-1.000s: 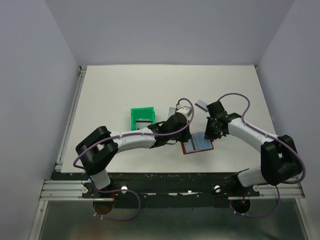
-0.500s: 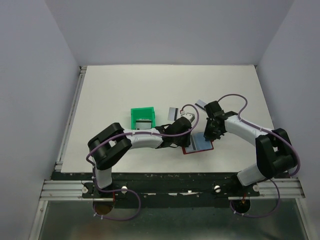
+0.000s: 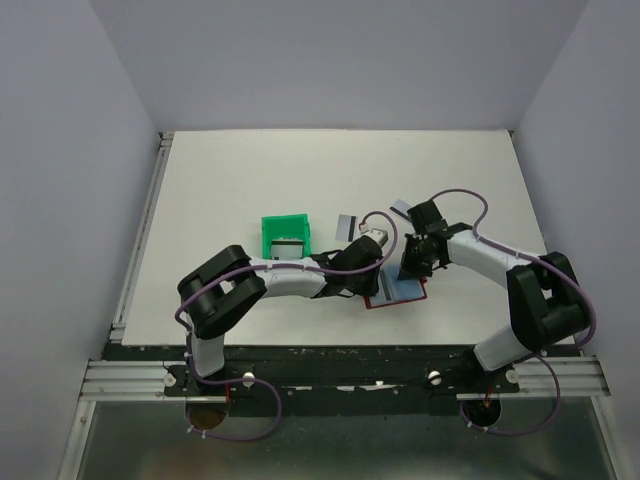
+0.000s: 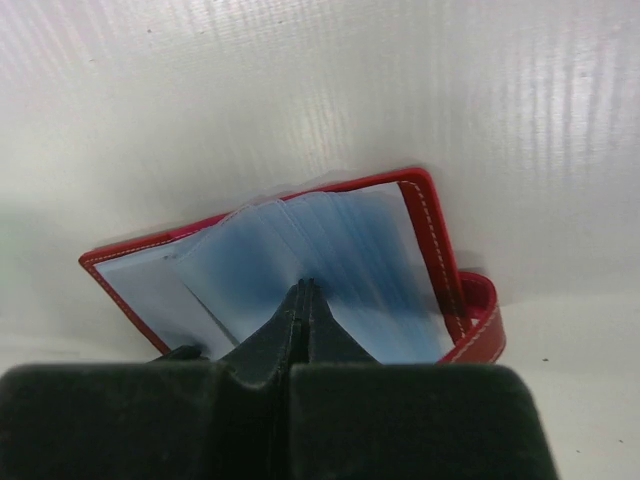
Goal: Put the credit cards into the card holder
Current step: Insert the credit card into the card holder.
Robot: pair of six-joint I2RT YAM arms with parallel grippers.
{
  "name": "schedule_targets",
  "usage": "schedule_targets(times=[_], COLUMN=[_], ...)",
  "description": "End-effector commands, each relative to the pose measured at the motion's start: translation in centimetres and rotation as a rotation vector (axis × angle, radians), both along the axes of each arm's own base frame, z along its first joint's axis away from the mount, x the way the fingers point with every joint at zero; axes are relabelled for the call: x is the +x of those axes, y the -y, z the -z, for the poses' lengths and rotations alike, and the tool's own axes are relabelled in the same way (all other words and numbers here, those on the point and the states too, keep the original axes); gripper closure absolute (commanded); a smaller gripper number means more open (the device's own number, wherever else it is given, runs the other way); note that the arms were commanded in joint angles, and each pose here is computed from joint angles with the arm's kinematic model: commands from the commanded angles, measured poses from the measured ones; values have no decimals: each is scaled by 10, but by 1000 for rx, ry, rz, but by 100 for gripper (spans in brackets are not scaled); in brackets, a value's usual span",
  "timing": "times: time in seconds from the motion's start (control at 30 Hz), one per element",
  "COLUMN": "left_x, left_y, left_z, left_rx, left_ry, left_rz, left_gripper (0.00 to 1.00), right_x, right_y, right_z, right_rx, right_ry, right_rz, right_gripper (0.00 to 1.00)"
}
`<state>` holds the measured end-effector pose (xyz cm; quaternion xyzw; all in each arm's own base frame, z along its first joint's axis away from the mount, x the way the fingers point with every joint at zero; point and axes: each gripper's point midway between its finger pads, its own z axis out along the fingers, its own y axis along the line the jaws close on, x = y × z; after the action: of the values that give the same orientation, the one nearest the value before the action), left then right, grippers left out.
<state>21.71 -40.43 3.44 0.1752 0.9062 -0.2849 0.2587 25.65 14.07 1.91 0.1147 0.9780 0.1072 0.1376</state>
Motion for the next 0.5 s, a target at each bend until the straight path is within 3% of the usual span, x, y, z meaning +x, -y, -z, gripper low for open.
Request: schedule_targets(times=[0.0,0.47], left_x=[-9,-6], left_y=[-8,-17], left_z=[16,11], left_rx=[34,42], left_ry=[-34,-13], left_rz=[3,-32], left_gripper=[91,93], right_x=[-22,-25], right_y=[-19,-49], right_z=[18,4], right_rx=[96,275], right_ry=[-72,-42], right_rz=[-74,-163], right_gripper=[100,99])
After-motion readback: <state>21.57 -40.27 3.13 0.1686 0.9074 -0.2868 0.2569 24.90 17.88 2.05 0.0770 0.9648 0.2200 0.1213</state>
